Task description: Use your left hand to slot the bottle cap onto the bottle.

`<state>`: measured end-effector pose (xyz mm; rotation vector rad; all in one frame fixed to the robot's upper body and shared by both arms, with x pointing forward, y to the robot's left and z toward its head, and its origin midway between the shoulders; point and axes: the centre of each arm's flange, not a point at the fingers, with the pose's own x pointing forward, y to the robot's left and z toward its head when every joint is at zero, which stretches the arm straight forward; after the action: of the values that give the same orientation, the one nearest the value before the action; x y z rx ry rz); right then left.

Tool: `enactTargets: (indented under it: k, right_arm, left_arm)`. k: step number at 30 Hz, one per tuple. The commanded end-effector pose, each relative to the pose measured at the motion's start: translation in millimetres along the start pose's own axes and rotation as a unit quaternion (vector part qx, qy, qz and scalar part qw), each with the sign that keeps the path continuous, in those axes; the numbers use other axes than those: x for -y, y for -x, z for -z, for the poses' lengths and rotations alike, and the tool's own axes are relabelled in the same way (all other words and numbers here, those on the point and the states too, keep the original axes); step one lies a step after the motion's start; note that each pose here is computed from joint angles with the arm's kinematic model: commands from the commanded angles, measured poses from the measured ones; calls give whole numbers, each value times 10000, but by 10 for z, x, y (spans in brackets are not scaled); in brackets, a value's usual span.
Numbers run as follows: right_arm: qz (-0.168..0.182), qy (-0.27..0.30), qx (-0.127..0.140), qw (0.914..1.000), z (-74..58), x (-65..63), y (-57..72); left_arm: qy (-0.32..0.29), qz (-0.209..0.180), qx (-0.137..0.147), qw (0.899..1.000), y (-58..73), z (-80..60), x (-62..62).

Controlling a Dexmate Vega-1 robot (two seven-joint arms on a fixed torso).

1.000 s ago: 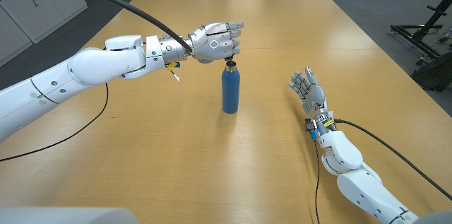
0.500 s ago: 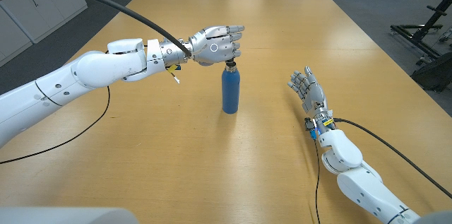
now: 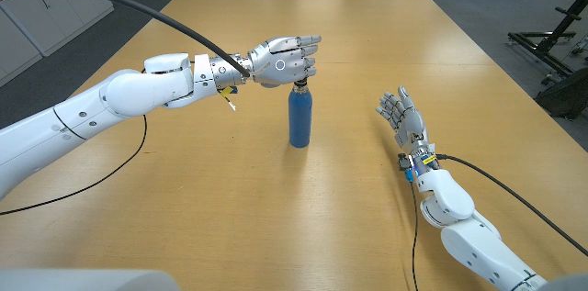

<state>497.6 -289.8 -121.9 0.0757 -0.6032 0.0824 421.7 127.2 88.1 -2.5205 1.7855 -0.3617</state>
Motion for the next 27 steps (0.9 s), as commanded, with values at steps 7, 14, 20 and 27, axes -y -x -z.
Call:
enactTargets:
  k: [7, 14, 20, 27]
  right_arm:
    - [16, 1, -46, 10000, 23, -13, 64]
    - [41, -29, -55, 10000, 30, 2, 46]
    - [43, -28, -44, 10000, 30, 15, 25]
    - [48, -19, -43, 10000, 21, 33, 3]
  left_arm:
    - [2, -58, -3, 10000, -20, -38, 37]
    - [7, -43, 7, 10000, -28, -52, 70]
    - [36, -32, -20, 10000, -34, -50, 99]
    - [78, -51, -10, 10000, -47, -80, 127]
